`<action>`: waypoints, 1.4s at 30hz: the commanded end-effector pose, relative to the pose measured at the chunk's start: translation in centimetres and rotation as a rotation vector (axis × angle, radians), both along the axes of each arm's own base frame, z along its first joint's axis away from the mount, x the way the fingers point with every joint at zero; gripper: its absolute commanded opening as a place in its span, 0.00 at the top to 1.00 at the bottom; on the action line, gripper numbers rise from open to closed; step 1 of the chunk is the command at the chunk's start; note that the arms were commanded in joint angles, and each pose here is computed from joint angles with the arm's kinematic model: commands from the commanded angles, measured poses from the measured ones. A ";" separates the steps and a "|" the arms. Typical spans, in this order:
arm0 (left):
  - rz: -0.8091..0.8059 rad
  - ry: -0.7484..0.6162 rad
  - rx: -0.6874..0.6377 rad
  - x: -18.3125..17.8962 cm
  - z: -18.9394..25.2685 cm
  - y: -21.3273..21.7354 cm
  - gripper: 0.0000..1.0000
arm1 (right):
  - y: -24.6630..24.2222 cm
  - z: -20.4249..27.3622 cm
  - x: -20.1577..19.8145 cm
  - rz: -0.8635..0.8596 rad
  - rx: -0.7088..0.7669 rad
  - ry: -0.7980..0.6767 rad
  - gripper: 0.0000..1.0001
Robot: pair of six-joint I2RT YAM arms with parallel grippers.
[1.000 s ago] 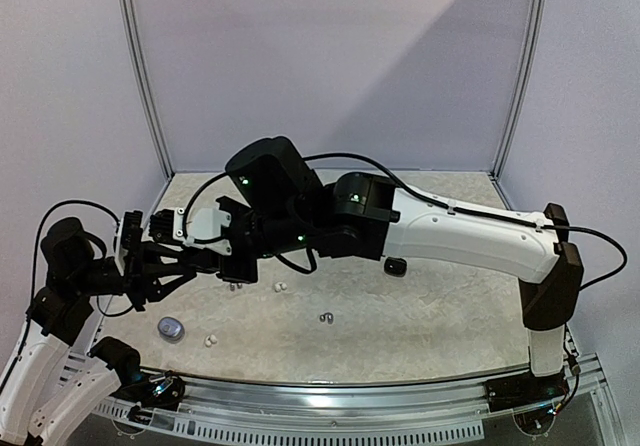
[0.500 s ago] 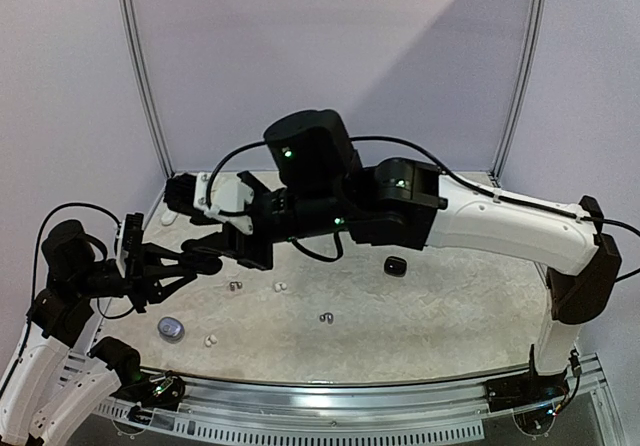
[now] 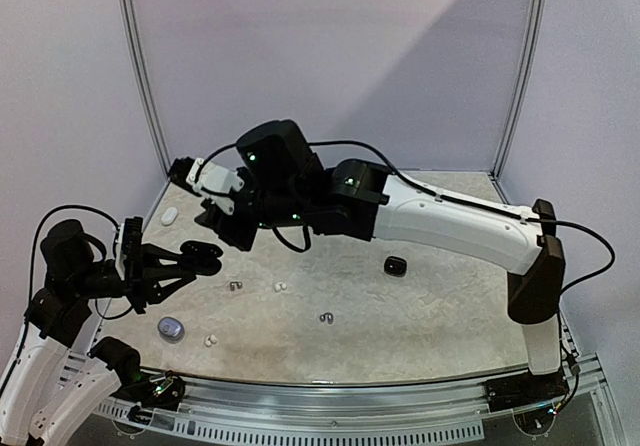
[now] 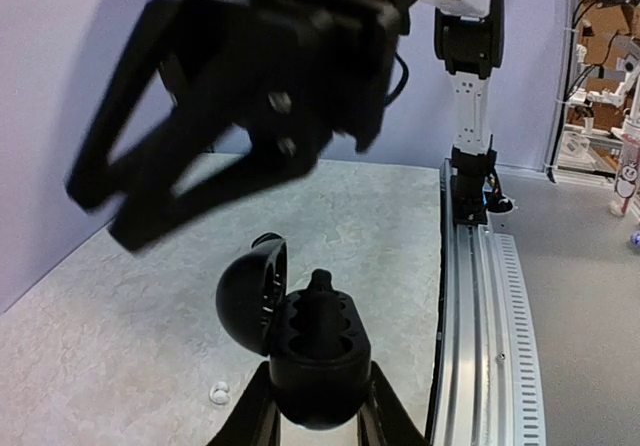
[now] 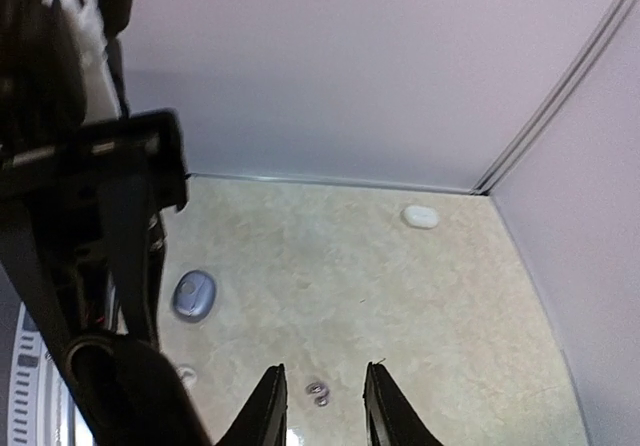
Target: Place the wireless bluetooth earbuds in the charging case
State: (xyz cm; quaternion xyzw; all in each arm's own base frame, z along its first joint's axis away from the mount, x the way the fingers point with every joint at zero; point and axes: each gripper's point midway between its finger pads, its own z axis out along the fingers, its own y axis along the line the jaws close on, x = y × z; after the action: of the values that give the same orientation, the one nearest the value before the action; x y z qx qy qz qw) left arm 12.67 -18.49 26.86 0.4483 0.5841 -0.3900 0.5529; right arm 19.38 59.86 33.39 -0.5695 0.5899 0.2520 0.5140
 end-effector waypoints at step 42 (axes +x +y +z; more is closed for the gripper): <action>0.010 0.113 -0.114 0.6 1.0 -0.3 1.00 | -1.8 -2.8 -6.3 0.459 -0.008 0.305 0.92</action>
State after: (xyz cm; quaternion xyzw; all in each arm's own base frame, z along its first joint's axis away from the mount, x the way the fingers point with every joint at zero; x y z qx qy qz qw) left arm 13.13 -18.71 28.37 0.3942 0.5902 -0.4398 0.5503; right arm 13.64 57.61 29.51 -0.6483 0.5304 0.4230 0.3457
